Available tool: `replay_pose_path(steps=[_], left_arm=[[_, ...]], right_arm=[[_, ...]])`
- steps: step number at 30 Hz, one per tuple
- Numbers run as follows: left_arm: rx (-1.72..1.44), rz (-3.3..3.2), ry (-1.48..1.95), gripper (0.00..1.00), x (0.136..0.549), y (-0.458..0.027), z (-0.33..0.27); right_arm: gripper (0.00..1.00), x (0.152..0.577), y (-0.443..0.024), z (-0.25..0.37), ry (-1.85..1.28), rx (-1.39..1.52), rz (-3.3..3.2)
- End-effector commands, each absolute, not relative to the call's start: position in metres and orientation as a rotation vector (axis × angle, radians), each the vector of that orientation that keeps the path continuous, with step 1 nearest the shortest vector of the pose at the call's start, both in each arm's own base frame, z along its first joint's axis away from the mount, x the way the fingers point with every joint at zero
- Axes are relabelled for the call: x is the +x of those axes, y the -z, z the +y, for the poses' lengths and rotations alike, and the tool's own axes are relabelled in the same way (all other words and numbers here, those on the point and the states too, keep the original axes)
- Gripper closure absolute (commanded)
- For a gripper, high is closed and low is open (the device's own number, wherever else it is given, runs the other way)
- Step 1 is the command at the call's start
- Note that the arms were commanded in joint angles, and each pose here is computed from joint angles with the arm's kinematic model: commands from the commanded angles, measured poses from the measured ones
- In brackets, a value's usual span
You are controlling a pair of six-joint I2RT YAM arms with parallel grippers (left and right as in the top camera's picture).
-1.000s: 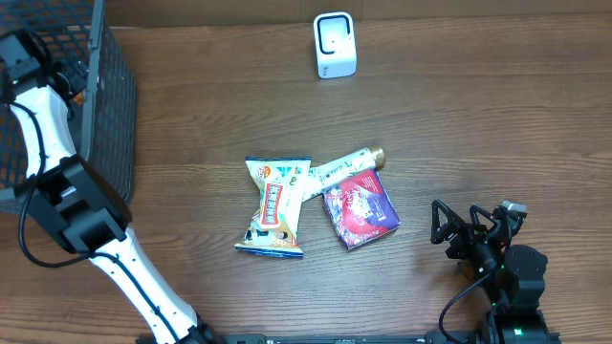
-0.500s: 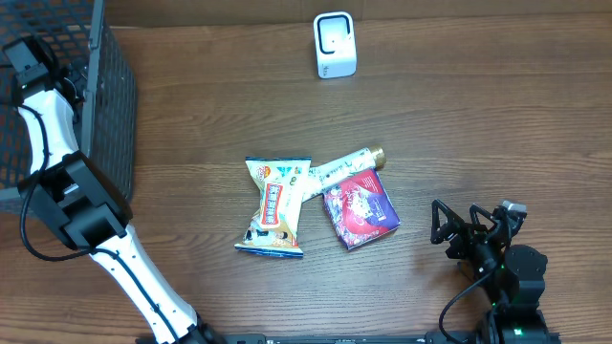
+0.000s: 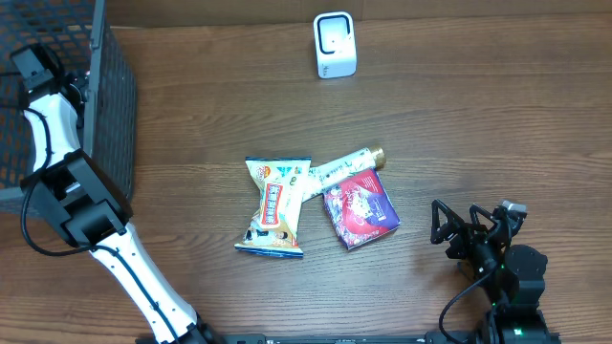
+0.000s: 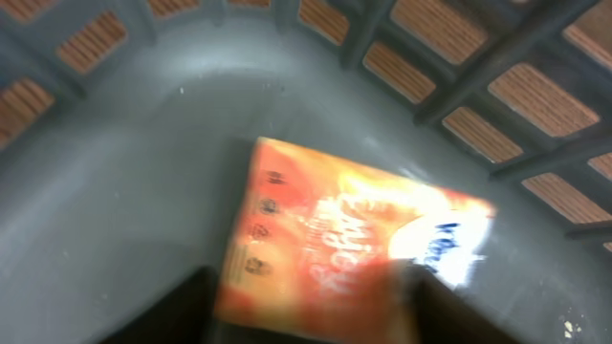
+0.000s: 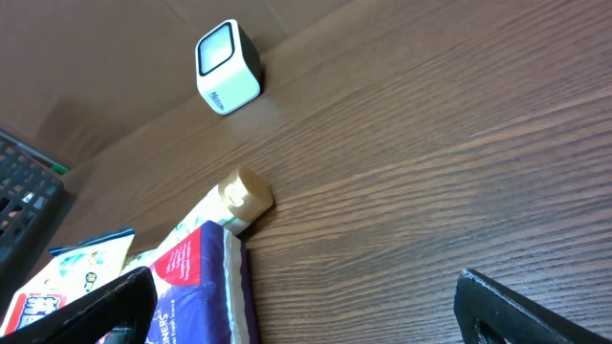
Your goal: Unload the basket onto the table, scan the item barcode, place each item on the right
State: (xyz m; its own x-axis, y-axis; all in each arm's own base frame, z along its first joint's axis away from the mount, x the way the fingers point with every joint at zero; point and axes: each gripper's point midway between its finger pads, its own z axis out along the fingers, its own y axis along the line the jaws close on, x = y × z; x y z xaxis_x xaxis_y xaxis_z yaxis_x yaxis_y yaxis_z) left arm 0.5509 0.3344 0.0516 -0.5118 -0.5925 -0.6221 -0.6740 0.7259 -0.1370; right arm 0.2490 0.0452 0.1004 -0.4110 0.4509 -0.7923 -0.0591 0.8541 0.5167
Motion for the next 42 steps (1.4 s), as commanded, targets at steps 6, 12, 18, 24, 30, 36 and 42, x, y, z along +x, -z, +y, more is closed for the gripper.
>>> replay_pose_path(steps=[6,12,18,24,30,36,42], left_arm=[[-0.969,2.312,-0.148,0.96,0.547,-0.032,0.329],[-0.983,2.348,-0.143,0.96,0.539,-0.047,0.324],[-0.968,2.307,-0.156,0.96,0.533,-0.121,0.323],[-0.945,2.204,-0.212,0.96,0.516,-0.220,0.321],[-0.941,2.181,-0.213,0.96,0.502,-0.255,0.312],[-0.941,2.175,-0.213,0.12,0.519,-0.228,0.323],[-0.932,2.140,-0.191,0.00,0.551,-0.186,0.339]], right_arm=[[0.00,0.249,-0.098,0.045,-0.574,0.293,1.923],[0.00,0.249,-0.098,0.045,-0.575,0.292,1.923],[0.00,0.248,-0.098,0.047,-0.585,0.285,1.924],[0.00,0.248,-0.098,0.047,-0.585,0.285,1.924],[0.00,0.248,-0.098,0.047,-0.585,0.285,1.924],[0.00,0.248,-0.098,0.047,-0.585,0.285,1.925],[0.00,0.248,-0.098,0.047,-0.585,0.285,1.925]])
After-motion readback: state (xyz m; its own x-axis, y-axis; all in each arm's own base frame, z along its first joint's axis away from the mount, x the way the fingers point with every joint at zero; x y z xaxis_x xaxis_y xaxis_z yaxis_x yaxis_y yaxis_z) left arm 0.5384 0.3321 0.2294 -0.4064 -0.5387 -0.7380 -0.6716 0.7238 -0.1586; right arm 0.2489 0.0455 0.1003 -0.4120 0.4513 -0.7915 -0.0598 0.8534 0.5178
